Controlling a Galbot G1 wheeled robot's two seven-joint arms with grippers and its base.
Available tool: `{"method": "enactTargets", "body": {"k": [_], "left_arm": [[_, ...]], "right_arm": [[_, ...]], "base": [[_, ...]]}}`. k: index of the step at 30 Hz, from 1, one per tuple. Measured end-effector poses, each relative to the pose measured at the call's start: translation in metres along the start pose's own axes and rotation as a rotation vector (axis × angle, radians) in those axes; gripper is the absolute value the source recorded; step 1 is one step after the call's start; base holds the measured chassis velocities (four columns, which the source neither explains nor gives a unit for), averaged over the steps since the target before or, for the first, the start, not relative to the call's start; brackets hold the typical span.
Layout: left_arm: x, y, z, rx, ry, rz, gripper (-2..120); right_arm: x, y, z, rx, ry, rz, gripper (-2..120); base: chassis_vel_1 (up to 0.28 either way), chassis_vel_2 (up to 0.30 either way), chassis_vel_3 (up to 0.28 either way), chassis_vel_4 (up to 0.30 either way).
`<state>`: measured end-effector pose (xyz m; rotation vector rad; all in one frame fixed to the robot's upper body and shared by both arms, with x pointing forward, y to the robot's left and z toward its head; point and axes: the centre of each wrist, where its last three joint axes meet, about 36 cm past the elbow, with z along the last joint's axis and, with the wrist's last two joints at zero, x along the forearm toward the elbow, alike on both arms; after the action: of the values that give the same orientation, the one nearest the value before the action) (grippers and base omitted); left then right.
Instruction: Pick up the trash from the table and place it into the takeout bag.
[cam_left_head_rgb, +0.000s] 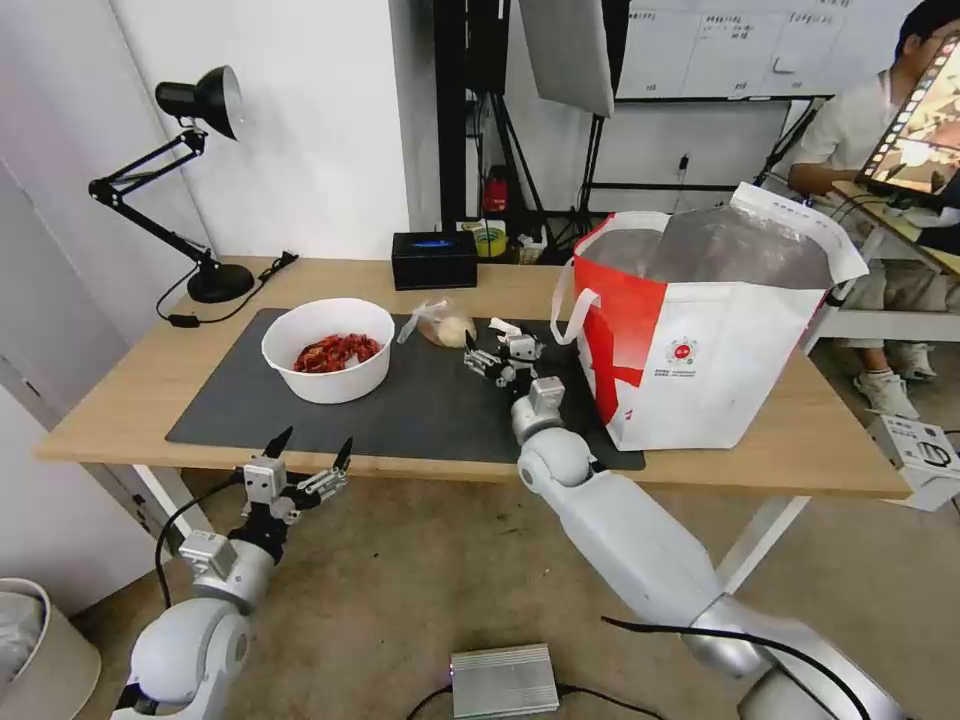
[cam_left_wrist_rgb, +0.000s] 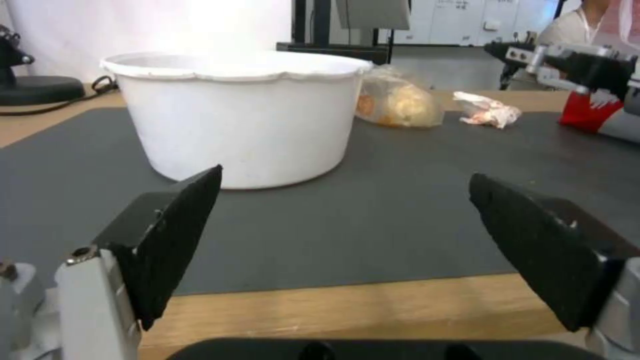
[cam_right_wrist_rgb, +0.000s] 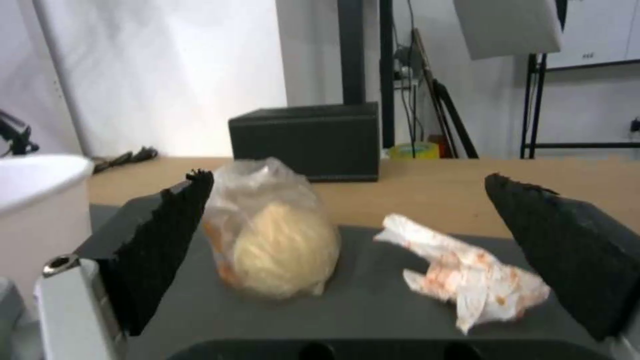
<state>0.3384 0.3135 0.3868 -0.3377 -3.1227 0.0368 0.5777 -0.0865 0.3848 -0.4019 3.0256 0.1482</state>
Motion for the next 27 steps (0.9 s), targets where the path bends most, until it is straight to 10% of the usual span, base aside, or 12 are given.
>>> {"method": "enactTargets", "body": {"k": [27], "left_arm": [[-0.006,0.004,0.004,0.013,0.005,0.012,100]], "right_arm": [[-0.071,-0.003,-0.062,-0.048,0.202,0.192,100]], "base": [[0.0,0.0,0.0,0.0]]}}
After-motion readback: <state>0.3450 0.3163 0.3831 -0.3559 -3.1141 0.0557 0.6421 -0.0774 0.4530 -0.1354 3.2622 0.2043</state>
